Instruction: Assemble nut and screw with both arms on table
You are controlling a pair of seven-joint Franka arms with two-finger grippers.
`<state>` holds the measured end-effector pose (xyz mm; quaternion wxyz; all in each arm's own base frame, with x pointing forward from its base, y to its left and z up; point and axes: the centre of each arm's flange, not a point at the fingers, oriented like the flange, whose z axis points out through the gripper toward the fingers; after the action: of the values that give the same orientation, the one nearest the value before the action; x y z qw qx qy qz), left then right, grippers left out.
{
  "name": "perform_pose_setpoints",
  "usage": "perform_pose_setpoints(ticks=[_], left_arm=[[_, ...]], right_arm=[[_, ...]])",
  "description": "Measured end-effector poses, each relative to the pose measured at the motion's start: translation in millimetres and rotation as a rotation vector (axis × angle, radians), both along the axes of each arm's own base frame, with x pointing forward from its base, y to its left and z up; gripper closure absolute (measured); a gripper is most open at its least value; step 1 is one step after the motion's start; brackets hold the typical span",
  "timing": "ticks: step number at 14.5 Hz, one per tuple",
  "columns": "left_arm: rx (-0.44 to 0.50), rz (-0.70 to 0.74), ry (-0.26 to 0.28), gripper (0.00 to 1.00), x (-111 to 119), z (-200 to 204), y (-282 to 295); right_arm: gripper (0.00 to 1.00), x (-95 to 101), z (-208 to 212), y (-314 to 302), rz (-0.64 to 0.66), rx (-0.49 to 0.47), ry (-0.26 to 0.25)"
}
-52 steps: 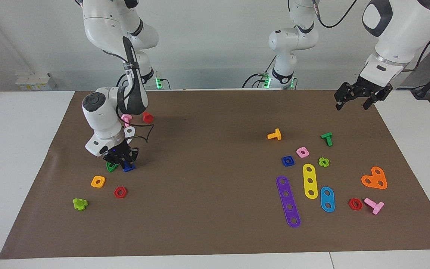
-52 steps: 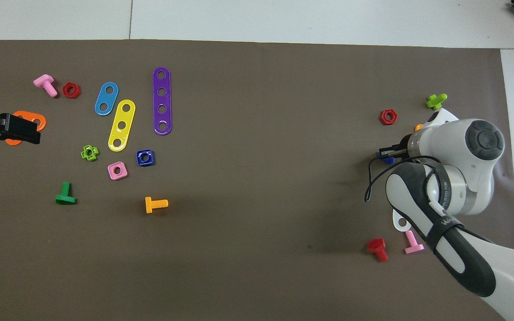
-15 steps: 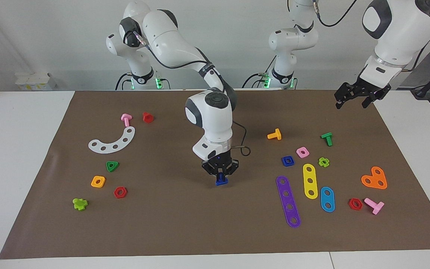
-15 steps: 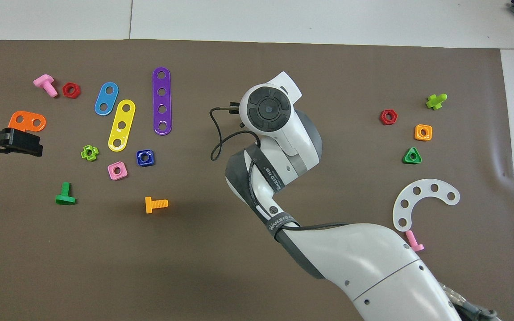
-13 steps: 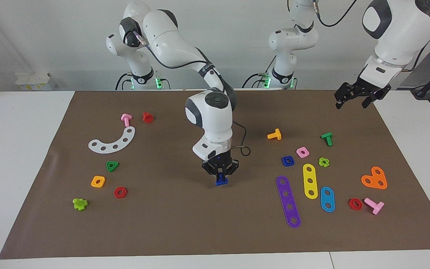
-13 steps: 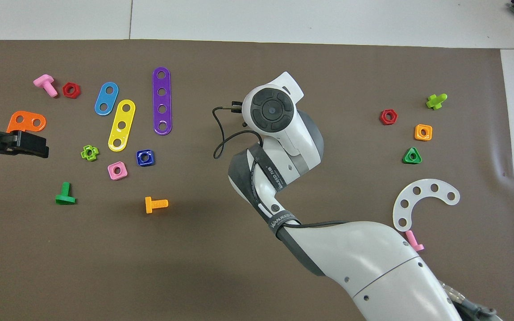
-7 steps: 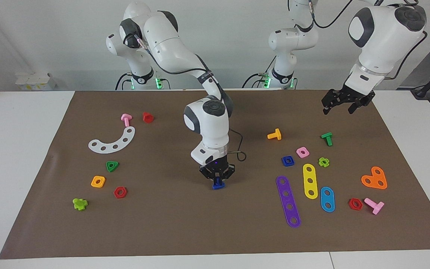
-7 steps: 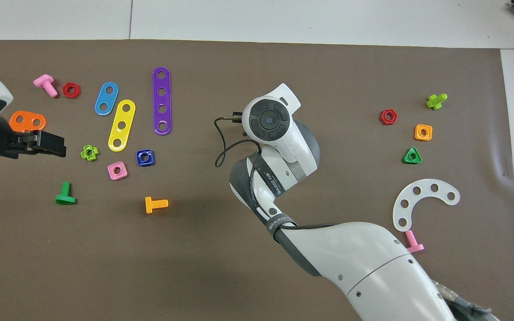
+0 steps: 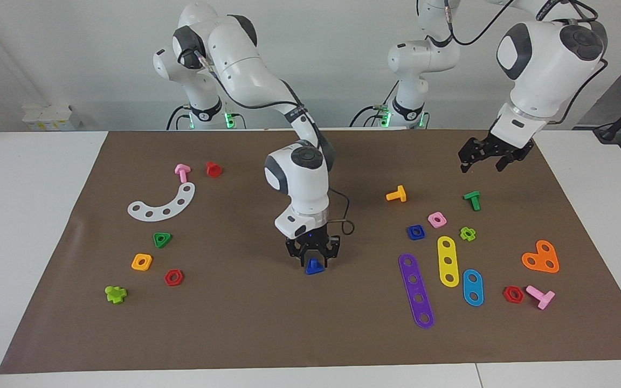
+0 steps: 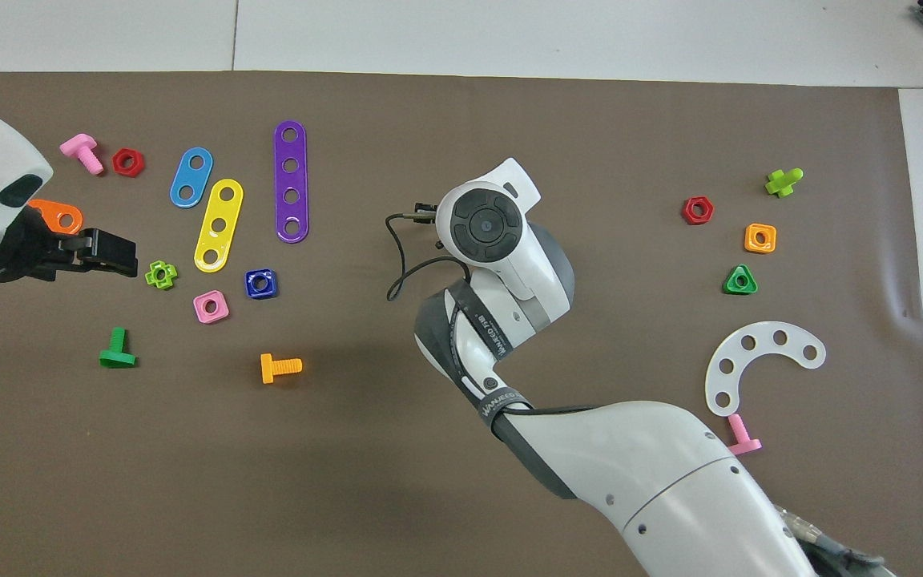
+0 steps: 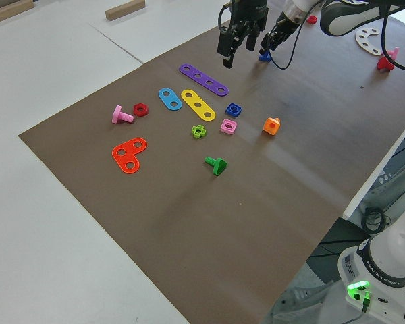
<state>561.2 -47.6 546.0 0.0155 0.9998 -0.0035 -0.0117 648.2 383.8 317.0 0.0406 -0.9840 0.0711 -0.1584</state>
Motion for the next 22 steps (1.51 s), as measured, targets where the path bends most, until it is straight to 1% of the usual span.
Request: perform_pose_setpoints(ticks=[1, 2, 4, 6, 8, 10, 12, 14, 16, 18, 19, 21, 22], left_arm=[[-0.001, 0.014, -0.002, 0.03, 3.4, -5.4, -6.7], [-0.002, 0.028, -0.006, 0.04, 7.3, -11.1, -13.1], [-0.005, 0.042, -0.009, 0.06, 15.5, -25.5, -23.4], [-0.008, 0.052, -0.005, 0.08, 23.2, -41.6, -27.1], [-0.012, 0.071, -0.022, 0.09, 28.7, -66.4, -31.1], [-0.016, 0.084, -0.048, 0.10, 27.4, -97.3, -32.6], [-0.018, 0.114, -0.058, 0.11, 22.6, -125.2, -39.5], [-0.022, 0.160, -0.052, 0.13, 20.4, -149.3, -59.2], [-0.024, 0.178, -0.044, 0.15, 22.2, -168.8, -73.1], [-0.023, 0.187, -0.028, 0.19, 24.1, -187.5, -78.0], [-0.024, 0.190, -0.026, 0.19, 25.2, -197.8, -82.4], [-0.025, 0.185, -0.030, 0.19, 27.9, -217.3, -90.9], [-0.023, 0.181, -0.029, 0.19, 28.7, -225.2, -93.2]], right_arm=[[0.08, 2.6, 16.9, -4.3, -0.016, 0.011, -0.014], [0.01, 6.7, 40.0, -15.8, -0.039, 0.014, -0.021], [0.00, 14.2, 101.4, -57.4, -0.104, 0.015, -0.013], [0.00, 14.5, 162.0, -110.1, -0.172, 0.011, 0.009], [0.00, 8.4, 205.8, -158.2, -0.197, -0.009, 0.040], [0.00, 2.0, 234.3, -203.3, -0.185, -0.038, 0.074], [0.00, -8.1, 257.9, -251.5, -0.159, -0.062, 0.128], [0.00, -20.5, 277.8, -300.2, -0.139, -0.048, 0.184], [0.00, -33.5, 292.5, -342.4, -0.112, -0.049, 0.225], [0.00, -48.5, 299.1, -371.9, -0.088, -0.051, 0.273], [0.00, -56.6, 299.8, -384.6, -0.074, -0.053, 0.297], [0.00, -73.0, 298.7, -410.9, -0.037, -0.054, 0.326], [0.00, -81.7, 298.9, -423.7, -0.021, -0.052, 0.332]])
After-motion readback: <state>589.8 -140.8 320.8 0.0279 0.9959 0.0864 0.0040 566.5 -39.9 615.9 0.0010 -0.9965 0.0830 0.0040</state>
